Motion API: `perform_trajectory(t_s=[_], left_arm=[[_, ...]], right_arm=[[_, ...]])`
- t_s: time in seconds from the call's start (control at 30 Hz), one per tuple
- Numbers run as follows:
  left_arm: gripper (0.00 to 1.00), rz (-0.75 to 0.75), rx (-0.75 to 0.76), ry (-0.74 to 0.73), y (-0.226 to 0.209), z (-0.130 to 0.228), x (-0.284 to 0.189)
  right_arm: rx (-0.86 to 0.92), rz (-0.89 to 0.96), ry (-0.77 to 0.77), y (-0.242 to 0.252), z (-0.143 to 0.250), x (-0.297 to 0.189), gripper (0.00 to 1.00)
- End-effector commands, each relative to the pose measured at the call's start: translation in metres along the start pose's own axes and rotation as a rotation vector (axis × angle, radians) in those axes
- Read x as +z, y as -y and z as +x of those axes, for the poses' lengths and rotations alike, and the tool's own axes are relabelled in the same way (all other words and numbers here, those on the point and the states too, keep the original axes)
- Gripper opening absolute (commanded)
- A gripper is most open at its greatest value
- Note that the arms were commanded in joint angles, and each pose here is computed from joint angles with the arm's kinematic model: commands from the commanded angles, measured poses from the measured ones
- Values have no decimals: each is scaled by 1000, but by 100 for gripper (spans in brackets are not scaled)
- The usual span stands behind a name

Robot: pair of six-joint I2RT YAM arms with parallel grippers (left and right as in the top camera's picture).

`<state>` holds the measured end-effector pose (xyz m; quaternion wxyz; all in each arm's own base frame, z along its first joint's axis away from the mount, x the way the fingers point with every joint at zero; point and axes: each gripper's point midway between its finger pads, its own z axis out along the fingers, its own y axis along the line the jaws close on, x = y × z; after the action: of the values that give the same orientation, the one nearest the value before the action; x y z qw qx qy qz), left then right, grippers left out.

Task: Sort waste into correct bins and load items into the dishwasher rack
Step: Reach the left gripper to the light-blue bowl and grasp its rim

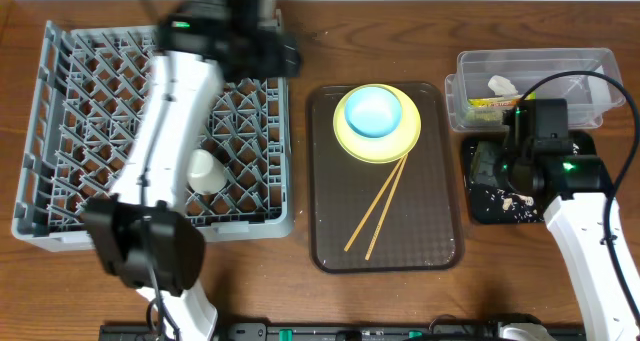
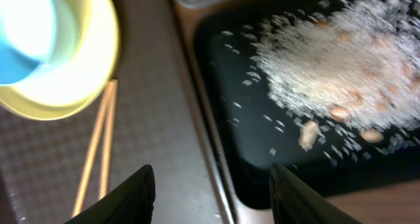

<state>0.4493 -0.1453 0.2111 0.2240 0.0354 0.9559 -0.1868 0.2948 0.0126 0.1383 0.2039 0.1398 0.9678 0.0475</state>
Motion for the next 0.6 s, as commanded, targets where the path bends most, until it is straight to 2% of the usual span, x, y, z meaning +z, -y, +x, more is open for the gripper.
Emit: perform_trajectory(t_s=[0.0,0.03,0.1,0.33,0.43,0.57], left_arm=[[90,-119,188,-46,36,23,30],[91,-113,257,-84,60,39,47],[90,-112,316,-130,79,58,66],[91,-82,477,-242,123,110,126],[90,-94,534,-239,131,118,146],[90,-191,570,-181,123,109,162]], right_arm=[[80,46,19,20,-6,-7,54],[96,56,13,26,-5,-7,55],[106,62,7,30,-4,-7,56],[110,67,-2,32,-2,-8,57],[107,68,-6,32,-1,-8,58],[107,70,-14,32,1,-8,58]])
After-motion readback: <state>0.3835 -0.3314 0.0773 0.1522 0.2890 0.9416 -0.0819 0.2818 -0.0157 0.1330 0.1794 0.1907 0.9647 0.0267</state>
